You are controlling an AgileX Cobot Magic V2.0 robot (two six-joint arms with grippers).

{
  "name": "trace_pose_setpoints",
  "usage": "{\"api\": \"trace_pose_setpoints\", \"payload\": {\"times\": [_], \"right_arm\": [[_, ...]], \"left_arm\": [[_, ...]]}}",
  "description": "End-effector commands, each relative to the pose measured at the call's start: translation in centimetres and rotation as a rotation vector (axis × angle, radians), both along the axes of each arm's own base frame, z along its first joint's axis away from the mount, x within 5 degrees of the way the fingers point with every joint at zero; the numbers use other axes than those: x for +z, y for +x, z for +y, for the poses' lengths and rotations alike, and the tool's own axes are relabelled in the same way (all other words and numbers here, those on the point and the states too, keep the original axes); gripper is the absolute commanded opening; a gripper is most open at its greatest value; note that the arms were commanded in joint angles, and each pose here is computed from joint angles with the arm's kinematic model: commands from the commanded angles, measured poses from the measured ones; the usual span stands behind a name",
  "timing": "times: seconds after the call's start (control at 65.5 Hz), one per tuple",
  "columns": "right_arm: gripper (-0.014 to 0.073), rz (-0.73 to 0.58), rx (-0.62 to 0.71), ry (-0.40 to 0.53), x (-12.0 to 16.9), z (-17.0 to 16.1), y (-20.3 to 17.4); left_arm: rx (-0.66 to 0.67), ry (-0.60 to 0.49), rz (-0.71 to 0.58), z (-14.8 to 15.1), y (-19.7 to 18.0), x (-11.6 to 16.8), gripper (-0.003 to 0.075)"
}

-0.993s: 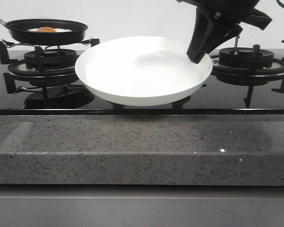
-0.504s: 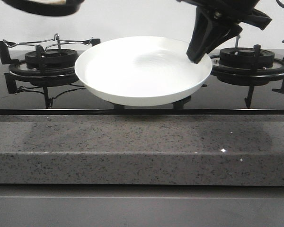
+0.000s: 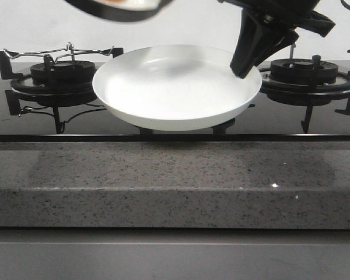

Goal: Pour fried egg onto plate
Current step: 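Lift the black pan with the left gripper over the plate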

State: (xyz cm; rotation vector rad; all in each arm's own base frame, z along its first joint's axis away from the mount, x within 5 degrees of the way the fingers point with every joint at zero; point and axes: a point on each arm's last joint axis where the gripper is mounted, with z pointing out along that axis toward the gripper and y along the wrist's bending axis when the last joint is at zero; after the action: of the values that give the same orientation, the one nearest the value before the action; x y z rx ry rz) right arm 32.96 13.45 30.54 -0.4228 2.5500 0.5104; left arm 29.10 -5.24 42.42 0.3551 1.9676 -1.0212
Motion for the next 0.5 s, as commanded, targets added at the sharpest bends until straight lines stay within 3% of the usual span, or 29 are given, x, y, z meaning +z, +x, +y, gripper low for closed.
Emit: {"api": "trace_pose_setpoints", "payload": {"times": [0.0,0.489], "right_arm": [[-0.0097,-0.094,-0.009,0.045,2.4,0.0,-0.3],[-0.0097,-0.094,-0.009,0.045,2.4,0.0,-0.3]], "left_arm": [[0.027,-0.031,-0.135,-1.7,-2.0,3.1,-0.002],[0.029,0.296,-0.537,-9.0,-5.3,4.8,-0.002]]}}
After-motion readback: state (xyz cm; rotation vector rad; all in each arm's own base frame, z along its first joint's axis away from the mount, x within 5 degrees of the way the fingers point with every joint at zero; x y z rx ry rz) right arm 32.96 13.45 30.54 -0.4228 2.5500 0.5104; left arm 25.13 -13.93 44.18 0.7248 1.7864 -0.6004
